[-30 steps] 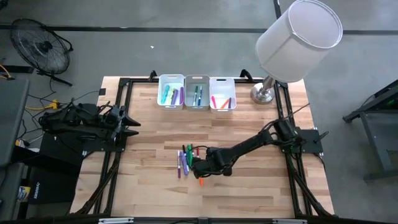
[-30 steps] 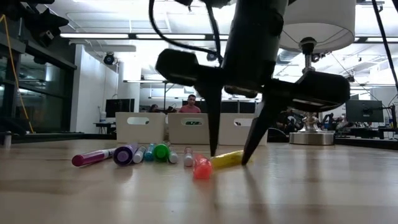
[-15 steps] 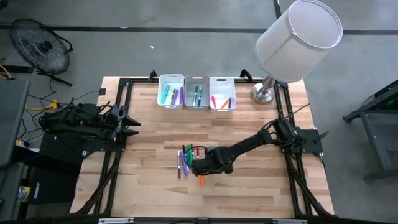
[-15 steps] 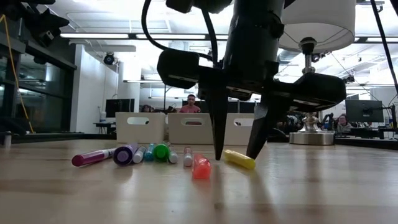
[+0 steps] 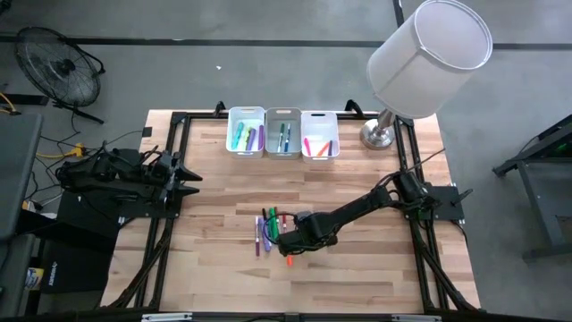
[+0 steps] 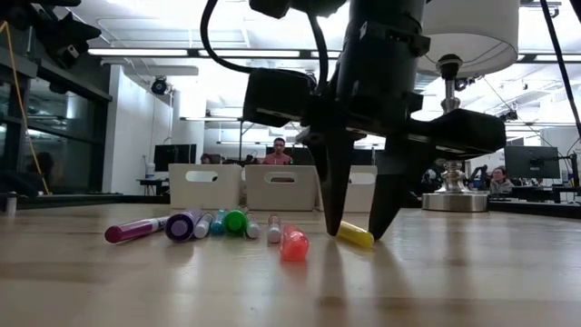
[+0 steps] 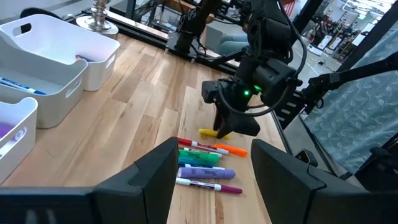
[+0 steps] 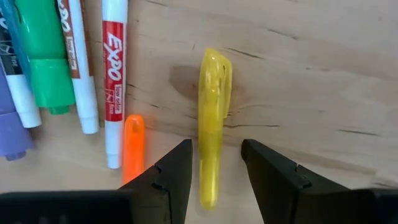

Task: Pick & Place Markers
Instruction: Put the yellow pen into the right white bin

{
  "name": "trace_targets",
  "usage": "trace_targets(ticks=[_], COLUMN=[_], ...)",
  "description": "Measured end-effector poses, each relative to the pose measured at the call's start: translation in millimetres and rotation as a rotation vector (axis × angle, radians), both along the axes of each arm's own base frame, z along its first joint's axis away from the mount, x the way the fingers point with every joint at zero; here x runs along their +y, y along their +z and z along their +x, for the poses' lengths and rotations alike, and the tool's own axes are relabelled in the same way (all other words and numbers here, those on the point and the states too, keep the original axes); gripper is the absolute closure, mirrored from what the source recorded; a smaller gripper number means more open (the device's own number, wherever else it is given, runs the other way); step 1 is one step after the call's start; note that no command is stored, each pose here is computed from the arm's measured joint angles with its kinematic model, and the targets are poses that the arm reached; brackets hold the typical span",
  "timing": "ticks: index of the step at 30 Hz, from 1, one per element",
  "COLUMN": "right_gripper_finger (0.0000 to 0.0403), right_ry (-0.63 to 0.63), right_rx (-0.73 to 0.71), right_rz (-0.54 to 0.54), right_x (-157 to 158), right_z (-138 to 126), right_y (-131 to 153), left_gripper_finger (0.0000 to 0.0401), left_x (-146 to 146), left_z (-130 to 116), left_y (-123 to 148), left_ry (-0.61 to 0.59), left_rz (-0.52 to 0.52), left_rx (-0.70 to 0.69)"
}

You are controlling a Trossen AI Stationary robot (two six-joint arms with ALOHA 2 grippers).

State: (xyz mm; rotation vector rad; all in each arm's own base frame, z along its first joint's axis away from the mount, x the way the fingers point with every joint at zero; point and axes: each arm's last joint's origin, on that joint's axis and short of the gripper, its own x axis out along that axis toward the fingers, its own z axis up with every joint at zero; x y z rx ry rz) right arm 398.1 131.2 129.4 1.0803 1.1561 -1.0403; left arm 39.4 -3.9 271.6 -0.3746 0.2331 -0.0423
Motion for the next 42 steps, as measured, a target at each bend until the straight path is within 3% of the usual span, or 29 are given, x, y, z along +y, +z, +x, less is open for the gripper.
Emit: trace_targets(ticks=[8, 21, 37, 42], right_gripper_finger=[0.0290, 0.0378, 0.0379, 0.0379], right_ry=[0.105, 0.170, 0.161, 0.130], right_rx=[0.024, 0.035, -0.021, -0.046], right_rz=[-0.027, -0.043, -0.059, -0.141], right_x=[-1, 4, 5, -2], right_z=[-2, -5, -5, -10], right_y=[0, -1, 12, 29], left_gripper_finger=[0.0199, 0.0199, 0.0199, 0.0199], left_x=[0, 0, 0, 0], left_z=[0, 0, 0, 0], left_y=[0, 0, 0, 0], left_ry=[0.000, 0.001, 0.000, 0.001], left_rz=[0.000, 0.000, -0.001, -0.001], left_rx=[0.000, 0.000, 0.000, 0.000])
